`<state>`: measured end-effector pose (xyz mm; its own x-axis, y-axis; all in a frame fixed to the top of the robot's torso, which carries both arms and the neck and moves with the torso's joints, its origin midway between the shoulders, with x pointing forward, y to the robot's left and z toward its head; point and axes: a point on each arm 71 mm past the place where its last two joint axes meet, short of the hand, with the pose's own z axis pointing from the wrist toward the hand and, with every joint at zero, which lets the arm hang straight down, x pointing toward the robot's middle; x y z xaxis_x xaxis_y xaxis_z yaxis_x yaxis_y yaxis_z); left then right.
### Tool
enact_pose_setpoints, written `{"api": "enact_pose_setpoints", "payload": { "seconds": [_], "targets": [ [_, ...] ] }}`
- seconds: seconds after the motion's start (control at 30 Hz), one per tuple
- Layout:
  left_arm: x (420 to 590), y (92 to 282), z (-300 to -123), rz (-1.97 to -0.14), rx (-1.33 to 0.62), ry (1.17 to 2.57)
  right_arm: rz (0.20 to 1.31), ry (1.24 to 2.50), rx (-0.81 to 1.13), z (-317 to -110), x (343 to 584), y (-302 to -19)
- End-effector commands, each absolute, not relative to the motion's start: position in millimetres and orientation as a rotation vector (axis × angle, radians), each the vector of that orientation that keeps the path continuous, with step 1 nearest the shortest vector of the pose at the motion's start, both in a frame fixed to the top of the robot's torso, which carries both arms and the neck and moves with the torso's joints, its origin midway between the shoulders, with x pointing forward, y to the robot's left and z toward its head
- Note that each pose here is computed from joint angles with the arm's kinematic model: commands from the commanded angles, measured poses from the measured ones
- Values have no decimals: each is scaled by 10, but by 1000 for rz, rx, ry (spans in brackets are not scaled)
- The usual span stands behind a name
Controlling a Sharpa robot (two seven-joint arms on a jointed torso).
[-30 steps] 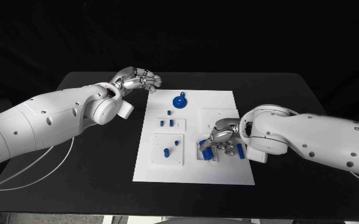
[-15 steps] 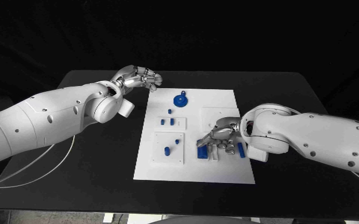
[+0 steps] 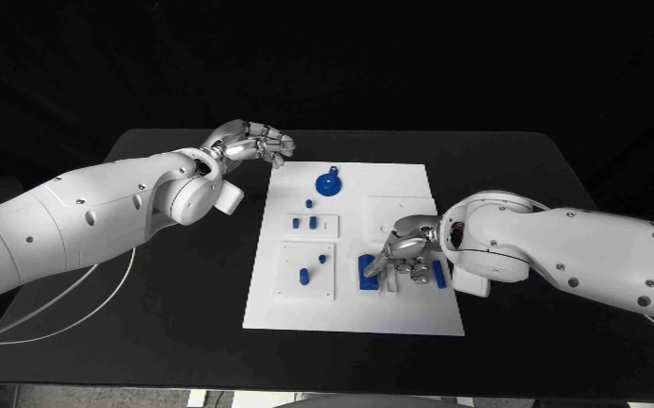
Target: Assemble the parts on the task board
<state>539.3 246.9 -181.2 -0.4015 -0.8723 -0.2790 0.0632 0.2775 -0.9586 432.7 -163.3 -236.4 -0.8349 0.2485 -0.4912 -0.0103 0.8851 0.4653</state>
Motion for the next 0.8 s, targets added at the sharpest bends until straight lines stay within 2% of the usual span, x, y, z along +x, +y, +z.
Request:
{"api": "enact_pose_setpoints", "payload": {
  "seconds": [0.03, 0.8],
  "targets": [
    [5390, 2449, -1802, -1296, -756, 1628, 660, 2537, 112, -2401, 4264, -1585],
    [5393, 2451, -1806, -1293, -757, 1630, 594, 2489, 94, -2425, 4305, -1583]
  ]
}}
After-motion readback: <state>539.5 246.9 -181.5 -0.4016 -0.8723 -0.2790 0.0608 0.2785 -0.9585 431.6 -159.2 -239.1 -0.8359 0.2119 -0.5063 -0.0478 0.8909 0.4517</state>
